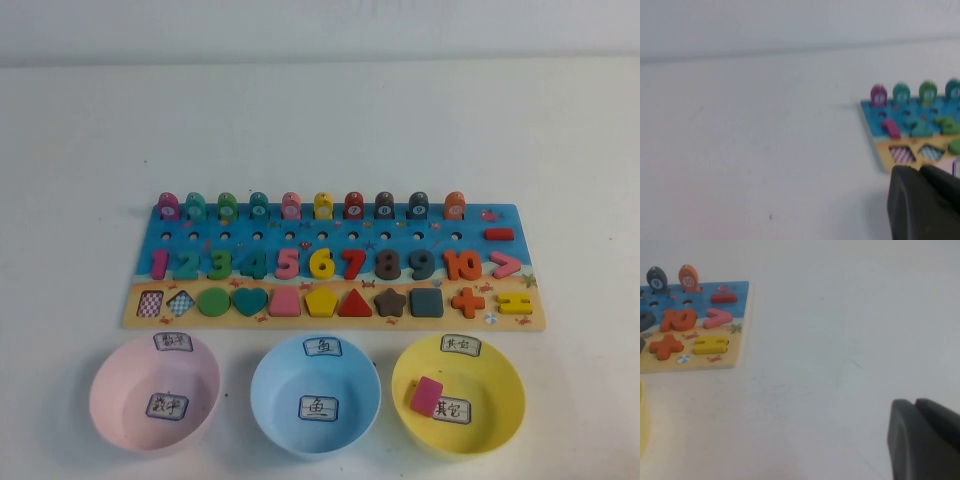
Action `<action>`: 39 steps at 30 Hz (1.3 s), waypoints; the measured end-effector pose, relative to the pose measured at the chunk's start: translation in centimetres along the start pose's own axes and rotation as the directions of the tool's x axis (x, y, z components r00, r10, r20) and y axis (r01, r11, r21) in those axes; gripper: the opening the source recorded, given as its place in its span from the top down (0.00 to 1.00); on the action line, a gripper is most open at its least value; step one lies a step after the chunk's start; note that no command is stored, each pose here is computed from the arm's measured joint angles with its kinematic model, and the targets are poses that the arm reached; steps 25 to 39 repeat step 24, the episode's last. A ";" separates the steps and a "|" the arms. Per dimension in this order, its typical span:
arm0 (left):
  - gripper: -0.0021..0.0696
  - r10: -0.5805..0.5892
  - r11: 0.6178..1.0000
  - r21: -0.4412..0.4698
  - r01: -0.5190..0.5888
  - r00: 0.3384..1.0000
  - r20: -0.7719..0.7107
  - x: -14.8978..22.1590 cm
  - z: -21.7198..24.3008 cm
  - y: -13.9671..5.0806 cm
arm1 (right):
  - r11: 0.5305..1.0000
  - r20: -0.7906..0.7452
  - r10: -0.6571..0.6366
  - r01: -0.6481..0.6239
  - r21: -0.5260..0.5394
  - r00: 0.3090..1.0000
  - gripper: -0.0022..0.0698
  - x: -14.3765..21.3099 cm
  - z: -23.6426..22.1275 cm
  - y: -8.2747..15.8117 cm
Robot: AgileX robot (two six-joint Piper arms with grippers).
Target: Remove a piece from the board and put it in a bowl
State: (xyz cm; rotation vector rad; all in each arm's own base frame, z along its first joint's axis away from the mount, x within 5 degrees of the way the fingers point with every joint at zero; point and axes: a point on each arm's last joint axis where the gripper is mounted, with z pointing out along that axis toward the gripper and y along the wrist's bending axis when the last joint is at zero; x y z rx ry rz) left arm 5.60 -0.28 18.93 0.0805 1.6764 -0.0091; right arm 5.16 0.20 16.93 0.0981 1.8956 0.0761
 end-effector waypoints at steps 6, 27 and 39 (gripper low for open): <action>0.98 0.016 1.000 -0.003 -0.017 0.983 -0.183 1.7 -0.1 0.1 | 1.000 0.000 0.000 0.000 0.000 1.000 0.99 0.0 0.0 0.0; 0.98 0.026 1.000 -0.005 -0.027 0.982 -0.186 1.8 -0.1 0.1 | 1.000 0.000 0.000 0.000 0.000 1.000 0.99 0.0 0.0 0.0; 0.98 0.026 1.000 -0.005 -0.027 0.982 -0.186 1.8 -0.1 0.1 | 1.000 0.000 0.000 0.000 0.000 1.000 0.99 0.0 0.0 0.0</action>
